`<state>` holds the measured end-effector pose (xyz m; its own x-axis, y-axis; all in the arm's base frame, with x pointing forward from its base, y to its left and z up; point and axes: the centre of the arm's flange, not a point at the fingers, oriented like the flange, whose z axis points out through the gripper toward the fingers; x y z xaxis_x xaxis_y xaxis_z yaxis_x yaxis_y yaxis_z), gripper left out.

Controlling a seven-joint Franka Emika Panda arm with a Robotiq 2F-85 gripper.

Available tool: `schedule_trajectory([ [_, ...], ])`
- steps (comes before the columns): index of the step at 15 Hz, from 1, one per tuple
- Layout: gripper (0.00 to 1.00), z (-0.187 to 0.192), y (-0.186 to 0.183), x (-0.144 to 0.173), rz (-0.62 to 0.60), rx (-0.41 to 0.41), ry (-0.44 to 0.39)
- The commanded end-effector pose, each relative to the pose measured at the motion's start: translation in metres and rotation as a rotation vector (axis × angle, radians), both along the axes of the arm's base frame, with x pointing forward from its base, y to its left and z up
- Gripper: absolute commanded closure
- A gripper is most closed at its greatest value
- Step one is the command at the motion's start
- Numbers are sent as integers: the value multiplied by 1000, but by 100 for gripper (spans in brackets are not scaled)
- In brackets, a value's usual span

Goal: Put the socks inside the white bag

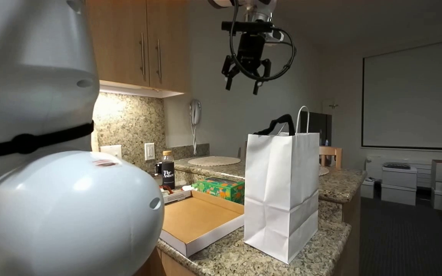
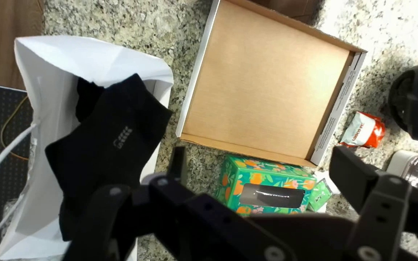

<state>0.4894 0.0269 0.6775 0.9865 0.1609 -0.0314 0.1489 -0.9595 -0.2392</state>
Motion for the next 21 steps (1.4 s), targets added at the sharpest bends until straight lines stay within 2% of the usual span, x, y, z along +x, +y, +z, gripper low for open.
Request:
schedule_trajectory([
  [1,0,-30,-16,-46,-69,-48,-18],
  [4,0,-52,-37,-58,-97,-101,10],
  [7,0,-74,-56,-59,-136,-105,33],
  [10,0,-97,-69,-49,-170,-28,13],
  [14,0,-119,-82,-32,-262,102,-59],
  [19,0,-128,-97,-18,-347,163,-132],
  [20,25,-128,-97,-17,-349,169,-140],
  [21,26,-128,-95,-18,-345,170,-142],
])
